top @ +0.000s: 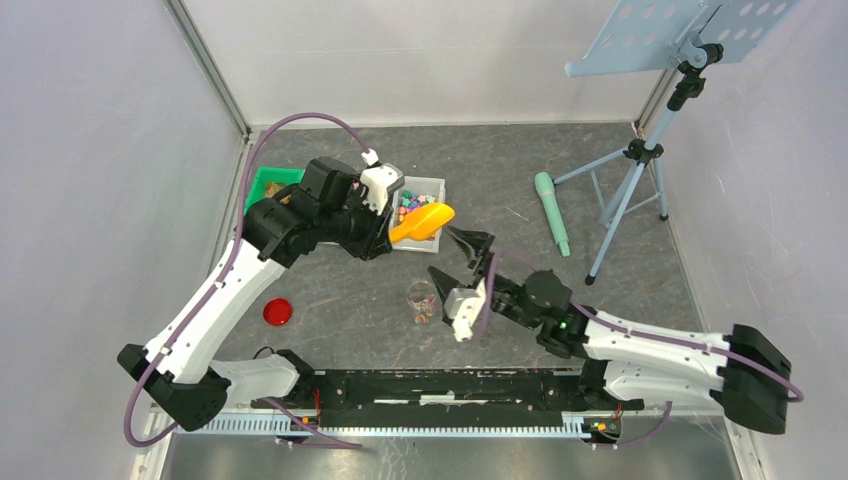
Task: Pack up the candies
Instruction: Adjust the spatula, then scoop the fake candies from the storage box.
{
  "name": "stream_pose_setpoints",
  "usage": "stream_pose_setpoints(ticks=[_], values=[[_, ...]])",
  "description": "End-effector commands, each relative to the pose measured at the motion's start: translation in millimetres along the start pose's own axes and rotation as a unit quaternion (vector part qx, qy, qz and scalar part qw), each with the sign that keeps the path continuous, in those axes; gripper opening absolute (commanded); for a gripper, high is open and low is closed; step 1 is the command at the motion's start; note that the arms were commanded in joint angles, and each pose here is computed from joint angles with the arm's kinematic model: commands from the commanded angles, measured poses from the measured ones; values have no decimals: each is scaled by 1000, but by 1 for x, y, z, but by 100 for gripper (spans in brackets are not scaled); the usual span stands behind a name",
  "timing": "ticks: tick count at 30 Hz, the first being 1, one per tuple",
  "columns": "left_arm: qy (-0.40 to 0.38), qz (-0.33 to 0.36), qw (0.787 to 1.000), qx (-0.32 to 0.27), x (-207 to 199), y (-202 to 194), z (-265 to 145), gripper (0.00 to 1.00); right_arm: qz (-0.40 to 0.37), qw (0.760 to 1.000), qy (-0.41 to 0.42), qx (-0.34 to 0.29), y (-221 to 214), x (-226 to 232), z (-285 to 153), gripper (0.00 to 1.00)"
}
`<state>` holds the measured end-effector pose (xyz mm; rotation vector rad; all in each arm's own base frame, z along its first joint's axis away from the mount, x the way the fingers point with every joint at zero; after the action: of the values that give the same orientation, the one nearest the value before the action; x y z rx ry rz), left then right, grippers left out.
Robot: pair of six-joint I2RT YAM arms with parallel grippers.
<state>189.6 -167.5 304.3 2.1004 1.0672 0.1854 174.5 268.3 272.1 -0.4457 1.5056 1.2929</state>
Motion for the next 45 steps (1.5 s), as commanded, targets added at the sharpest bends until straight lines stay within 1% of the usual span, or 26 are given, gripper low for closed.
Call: stream_pose_setpoints(ticks=[1,4,7,10,14,17,22,25,30,33,36,40,45], values=[[82,-43,996,3,18,-6,-15,2,114,992,-52,-14,5,-8,-26,98],[141,-63,987,37,36,-16,-16,2,164,985,-57,1,3,-7,-42,98],[177,-90,978,65,52,-24,-17,2,197,978,-67,-3,4,-8,-56,98],[226,-122,963,75,72,-29,-22,2,232,970,-76,0,5,-10,-65,98],[283,-158,942,88,97,-33,-29,2,276,959,-62,23,9,-14,-68,98],[342,-165,919,102,117,-38,-34,2,292,954,-55,33,10,-14,-69,98],[368,-181,900,149,136,-47,-29,2,297,953,-42,35,12,-13,-72,98],[402,-179,880,179,147,-47,-31,2,308,950,-43,27,15,-15,-74,98],[399,-184,877,195,156,-35,-26,2,314,949,-30,23,17,-10,-75,98],[398,-185,872,216,163,-33,-18,2,316,948,-26,25,17,-10,-78,98],[382,-189,876,224,167,-29,-7,2,315,948,-28,31,16,-11,-81,98],[375,-189,875,240,175,-21,0,2,313,948,-39,38,13,-13,-86,98],[359,-191,882,237,180,-11,6,2,314,947,-52,45,11,-16,-89,98]])
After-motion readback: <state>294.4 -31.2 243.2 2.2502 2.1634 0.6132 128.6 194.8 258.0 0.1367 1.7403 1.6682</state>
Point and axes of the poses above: each gripper's point midway between its finger pads, its own z axis out along the fingers, its own x axis along the line the jaws close on, y = z × x, the point moved 5 cm from there along -z, back along the fingers, and after that the axes turned 6 degrees about -z, right-handed, at the moved point
